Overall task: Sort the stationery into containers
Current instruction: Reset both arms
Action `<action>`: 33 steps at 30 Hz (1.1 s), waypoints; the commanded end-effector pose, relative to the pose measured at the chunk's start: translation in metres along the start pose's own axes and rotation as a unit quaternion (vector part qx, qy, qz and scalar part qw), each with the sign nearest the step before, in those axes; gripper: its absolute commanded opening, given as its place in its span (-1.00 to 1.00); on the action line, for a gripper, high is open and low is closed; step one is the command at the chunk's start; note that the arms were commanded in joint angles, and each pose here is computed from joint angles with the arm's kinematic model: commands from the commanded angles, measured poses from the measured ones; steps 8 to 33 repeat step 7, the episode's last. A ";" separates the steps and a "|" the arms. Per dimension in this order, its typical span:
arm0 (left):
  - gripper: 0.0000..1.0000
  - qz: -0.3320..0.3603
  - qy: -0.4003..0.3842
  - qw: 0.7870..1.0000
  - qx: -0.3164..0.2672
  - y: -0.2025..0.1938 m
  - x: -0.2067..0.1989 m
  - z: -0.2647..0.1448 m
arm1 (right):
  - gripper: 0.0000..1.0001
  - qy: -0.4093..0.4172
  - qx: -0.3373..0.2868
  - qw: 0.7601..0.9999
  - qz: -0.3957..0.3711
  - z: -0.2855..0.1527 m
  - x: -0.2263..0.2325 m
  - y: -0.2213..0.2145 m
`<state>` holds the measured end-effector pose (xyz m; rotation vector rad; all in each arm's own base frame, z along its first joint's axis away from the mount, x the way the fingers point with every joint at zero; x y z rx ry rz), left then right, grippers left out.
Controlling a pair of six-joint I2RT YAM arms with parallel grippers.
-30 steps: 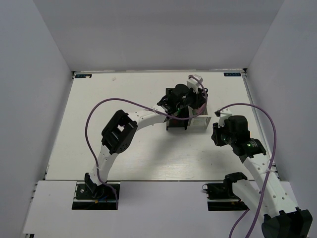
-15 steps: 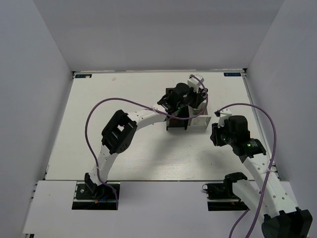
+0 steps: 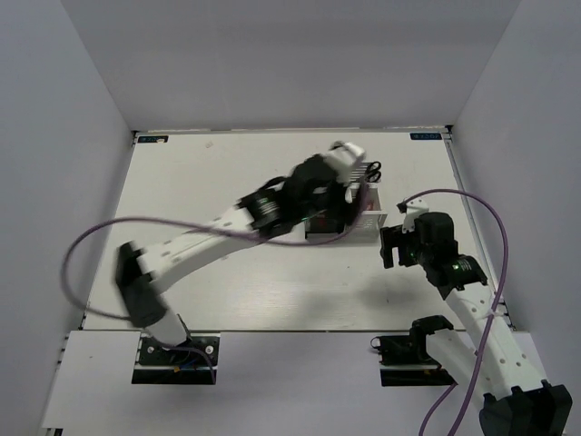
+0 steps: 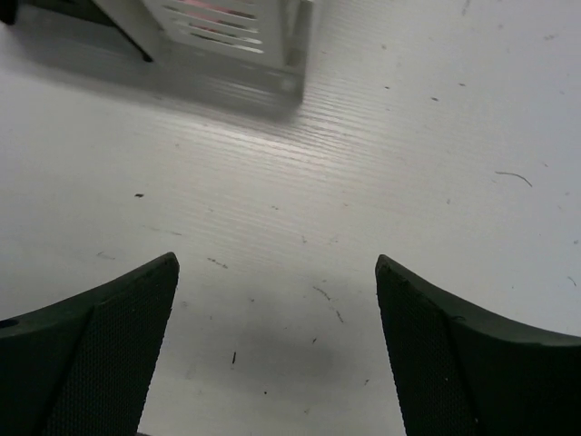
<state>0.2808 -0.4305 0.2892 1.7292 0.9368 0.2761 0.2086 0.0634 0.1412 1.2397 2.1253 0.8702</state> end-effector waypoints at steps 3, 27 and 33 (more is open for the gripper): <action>1.00 0.006 0.186 0.974 0.130 -0.109 0.110 -0.154 | 0.81 -0.075 -0.017 0.996 0.047 0.001 -0.021 0.017; 1.00 -0.046 0.230 0.967 0.100 -0.135 0.148 -0.232 | 0.81 -0.051 -0.020 0.998 0.041 0.001 -0.015 0.017; 1.00 -0.046 0.230 0.967 0.100 -0.135 0.148 -0.232 | 0.81 -0.051 -0.020 0.998 0.041 0.001 -0.015 0.017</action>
Point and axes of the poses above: each gripper's point midway between its finger pads, its own z axis out along the fingers, its own x axis along the line the jaws close on, y = z × x, the point moved 2 cm from there along -z, back along the fingers, and after that the axes turned 9 degrees about -z, right-handed, at the moved point
